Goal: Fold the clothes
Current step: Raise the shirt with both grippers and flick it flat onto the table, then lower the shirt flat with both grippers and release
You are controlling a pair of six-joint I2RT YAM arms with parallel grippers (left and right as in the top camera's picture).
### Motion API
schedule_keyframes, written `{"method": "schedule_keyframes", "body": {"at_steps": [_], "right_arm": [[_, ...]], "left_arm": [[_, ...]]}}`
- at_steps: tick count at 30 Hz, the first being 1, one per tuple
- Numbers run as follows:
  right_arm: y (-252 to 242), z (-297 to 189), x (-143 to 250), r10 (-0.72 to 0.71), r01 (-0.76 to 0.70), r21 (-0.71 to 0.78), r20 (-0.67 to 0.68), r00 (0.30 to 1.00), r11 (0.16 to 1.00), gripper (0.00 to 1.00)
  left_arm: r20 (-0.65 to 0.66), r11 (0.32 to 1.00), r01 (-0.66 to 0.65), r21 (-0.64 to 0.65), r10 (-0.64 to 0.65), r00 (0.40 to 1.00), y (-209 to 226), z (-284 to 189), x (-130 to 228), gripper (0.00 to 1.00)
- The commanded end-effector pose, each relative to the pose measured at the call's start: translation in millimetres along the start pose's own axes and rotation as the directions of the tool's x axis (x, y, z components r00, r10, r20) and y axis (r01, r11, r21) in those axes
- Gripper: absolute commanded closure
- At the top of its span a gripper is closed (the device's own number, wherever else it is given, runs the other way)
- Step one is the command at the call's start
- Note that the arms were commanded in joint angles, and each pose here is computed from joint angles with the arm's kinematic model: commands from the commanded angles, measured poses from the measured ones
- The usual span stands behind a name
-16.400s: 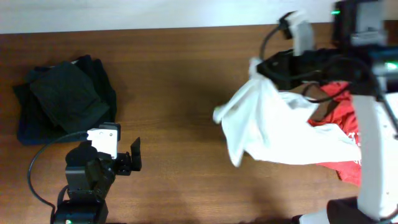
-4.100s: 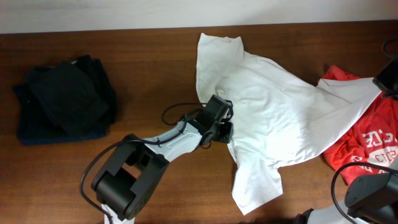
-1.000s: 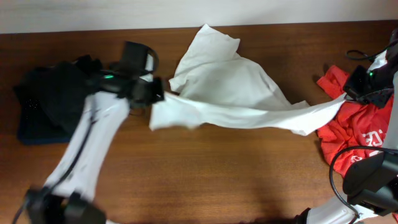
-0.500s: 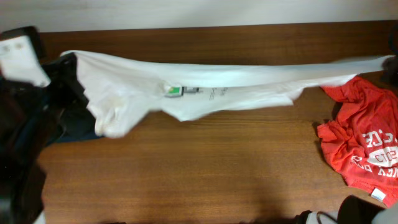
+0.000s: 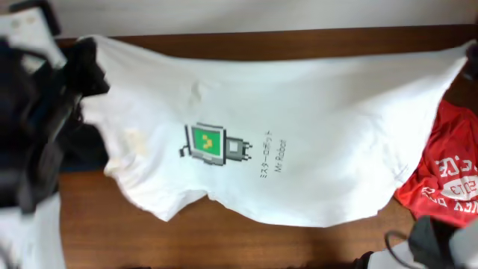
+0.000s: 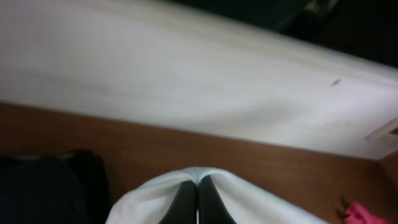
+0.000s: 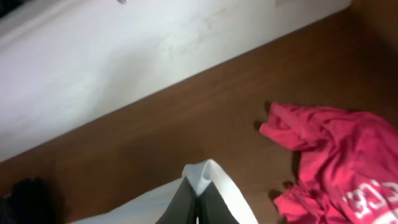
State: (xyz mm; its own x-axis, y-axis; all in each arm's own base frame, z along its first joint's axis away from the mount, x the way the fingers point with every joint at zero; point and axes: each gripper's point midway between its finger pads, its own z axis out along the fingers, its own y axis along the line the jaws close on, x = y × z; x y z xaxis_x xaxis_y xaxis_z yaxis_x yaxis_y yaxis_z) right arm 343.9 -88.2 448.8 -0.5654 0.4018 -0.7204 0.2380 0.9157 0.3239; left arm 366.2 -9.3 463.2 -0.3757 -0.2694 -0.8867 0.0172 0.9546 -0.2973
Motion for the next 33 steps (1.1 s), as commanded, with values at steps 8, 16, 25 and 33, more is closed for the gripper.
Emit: {"method": "schedule_keyframes", "body": {"at_steps": [8,16,25,33], "right_arm": [[23.5,131.1,-72.6,-0.057,0.073,-0.113,0.142,0.988,0.991,0.96],[23.8,92.7,-109.0,-0.028,0.053,-0.073,0.312,0.950,0.996,0.96],[-59.6,146.4,43.8,0.037,0.049,0.264,-0.313,0.949,0.963,0.96],[-107.7,181.6,184.2,0.195,0.107,0.361,-0.703,0.684,0.926,0.96]], "left_arm": [[0.233,0.997,-0.063,0.042,0.051,0.971,16.3,141.0,-55.6,1.00],[0.459,0.995,-0.097,0.024,0.075,0.886,2.4,81.6,-136.3,1.00],[-0.487,0.992,0.032,-0.123,-0.089,0.869,45.9,120.7,106.1,1.00],[-0.898,0.998,0.013,-0.060,-0.060,0.435,37.0,111.9,288.6,1.00]]}}
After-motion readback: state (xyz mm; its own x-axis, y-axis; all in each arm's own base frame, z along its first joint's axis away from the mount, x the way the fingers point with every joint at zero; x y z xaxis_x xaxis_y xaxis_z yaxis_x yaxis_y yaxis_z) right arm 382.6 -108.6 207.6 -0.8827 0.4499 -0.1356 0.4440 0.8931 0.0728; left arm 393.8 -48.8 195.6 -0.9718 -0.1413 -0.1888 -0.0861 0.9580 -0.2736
